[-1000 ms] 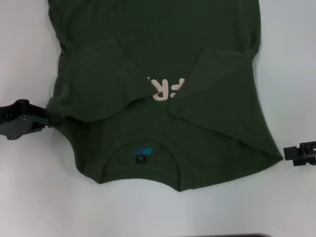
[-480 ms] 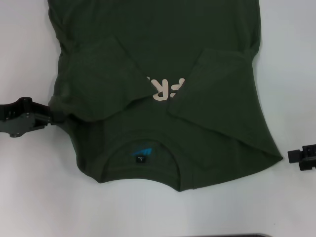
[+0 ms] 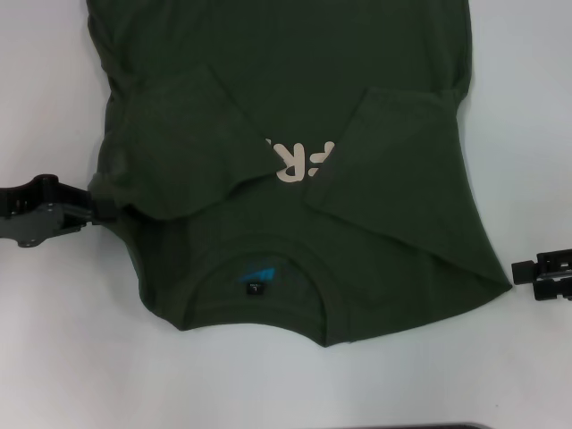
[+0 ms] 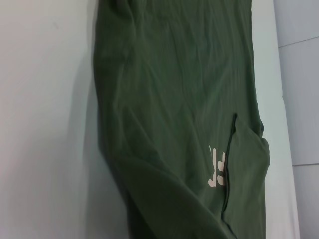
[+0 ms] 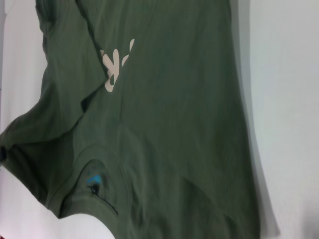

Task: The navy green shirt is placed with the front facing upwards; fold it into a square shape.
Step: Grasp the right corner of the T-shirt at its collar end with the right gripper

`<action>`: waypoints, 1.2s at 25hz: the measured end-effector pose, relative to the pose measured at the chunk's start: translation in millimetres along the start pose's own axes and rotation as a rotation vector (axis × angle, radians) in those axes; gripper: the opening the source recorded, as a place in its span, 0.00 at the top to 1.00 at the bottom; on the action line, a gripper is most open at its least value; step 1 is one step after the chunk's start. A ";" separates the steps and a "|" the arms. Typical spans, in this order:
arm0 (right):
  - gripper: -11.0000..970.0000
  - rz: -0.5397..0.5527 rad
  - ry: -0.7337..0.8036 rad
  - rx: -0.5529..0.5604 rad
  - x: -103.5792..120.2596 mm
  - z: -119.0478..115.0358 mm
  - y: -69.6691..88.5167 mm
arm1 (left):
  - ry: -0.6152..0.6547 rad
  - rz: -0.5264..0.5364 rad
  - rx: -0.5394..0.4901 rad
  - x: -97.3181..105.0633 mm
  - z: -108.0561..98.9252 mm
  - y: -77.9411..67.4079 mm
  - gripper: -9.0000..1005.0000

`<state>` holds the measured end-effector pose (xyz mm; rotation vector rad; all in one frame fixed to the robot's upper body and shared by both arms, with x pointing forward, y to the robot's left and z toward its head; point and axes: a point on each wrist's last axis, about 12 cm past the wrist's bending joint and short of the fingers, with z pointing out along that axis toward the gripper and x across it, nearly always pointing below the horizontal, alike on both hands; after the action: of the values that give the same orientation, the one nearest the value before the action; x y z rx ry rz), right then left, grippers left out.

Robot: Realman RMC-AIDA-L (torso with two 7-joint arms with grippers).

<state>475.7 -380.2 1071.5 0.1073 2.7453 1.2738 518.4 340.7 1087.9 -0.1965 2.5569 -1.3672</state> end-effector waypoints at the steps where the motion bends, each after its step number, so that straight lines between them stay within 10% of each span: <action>1: 0.17 0.004 -0.003 0.002 -0.6 0.5 -0.1 | -0.001 0.000 -0.001 0.0 -0.2 0.2 0.95; 30: 0.17 0.025 0.000 0.006 -11.5 16.9 5.3 | -0.012 0.030 -0.011 -8.3 -2.7 -3.4 0.96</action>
<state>489.4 -365.3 1065.5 0.1423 2.7568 1.2714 525.6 342.8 1093.4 -0.1670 2.5475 -1.3374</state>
